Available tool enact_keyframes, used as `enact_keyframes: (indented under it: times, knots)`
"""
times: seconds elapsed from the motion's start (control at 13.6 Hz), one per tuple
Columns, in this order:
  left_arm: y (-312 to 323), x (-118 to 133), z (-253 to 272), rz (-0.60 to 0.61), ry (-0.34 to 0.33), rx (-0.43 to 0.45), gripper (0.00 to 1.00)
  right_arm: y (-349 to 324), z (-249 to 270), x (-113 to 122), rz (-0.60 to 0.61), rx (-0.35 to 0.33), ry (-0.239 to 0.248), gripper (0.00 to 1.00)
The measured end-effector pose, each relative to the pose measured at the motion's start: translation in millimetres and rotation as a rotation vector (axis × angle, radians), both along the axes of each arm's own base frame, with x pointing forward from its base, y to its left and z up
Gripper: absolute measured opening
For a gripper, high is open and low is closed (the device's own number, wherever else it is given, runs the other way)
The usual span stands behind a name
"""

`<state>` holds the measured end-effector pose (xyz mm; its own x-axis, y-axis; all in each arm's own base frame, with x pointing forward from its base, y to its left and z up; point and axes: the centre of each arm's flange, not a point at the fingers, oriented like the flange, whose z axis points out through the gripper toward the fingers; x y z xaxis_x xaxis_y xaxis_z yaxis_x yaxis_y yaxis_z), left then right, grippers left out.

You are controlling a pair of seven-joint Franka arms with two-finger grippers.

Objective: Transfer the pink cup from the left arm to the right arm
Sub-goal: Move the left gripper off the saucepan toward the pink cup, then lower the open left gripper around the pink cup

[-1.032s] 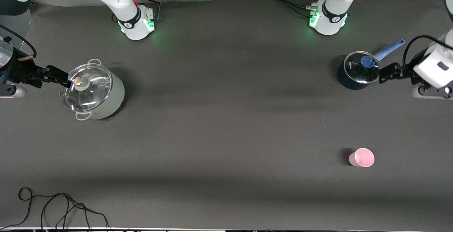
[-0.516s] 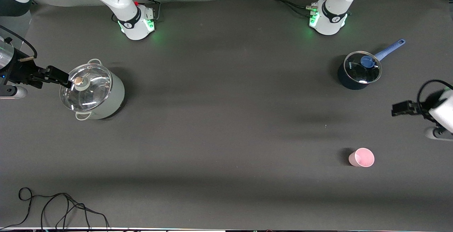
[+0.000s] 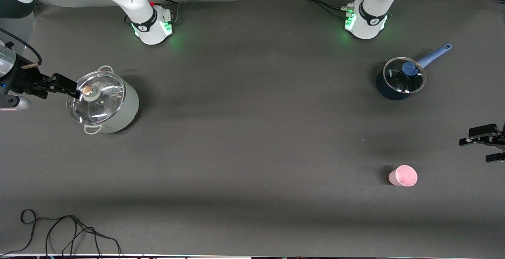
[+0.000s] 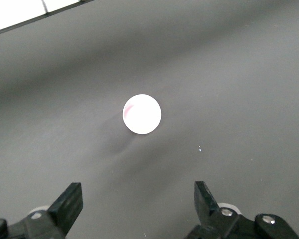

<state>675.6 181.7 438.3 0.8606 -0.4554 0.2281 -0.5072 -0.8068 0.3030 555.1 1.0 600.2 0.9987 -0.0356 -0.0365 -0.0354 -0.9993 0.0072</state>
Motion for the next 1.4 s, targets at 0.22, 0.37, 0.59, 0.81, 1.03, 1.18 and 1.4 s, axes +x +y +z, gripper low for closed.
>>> enact_keyframes:
  times: [0.22,0.37,0.59,0.81,1.03,1.18,1.4]
  knots:
    - [51,-1,-82,-0.112,-0.098,-0.172,1.0,0,0,0,0.0,0.0,0.0,1.0]
    - [63,-1,-132,-0.201,-0.185,-0.25,1.0,0,0,0,0.0,0.0,0.0,1.0]
    - [73,-13,-200,-0.316,-0.359,-0.354,1.0,0,0,0,0.0,0.0,0.0,1.0]
    - [85,-30,-258,-0.367,-0.524,-0.43,1.0,0,0,0,0.0,0.0,0.0,1.0]
    - [92,-44,-306,-0.37,-0.641,-0.478,1.0,0,0,0,0.0,0.0,0.0,1.0]
    - [85,-48,-326,-0.368,-0.685,-0.52,1.0,0,0,0,0.0,0.0,0.0,1.0]
    - [68,-45,-335,-0.362,-0.773,-0.564,1.0,0,0,0,0.0,0.0,0.0,1.0]
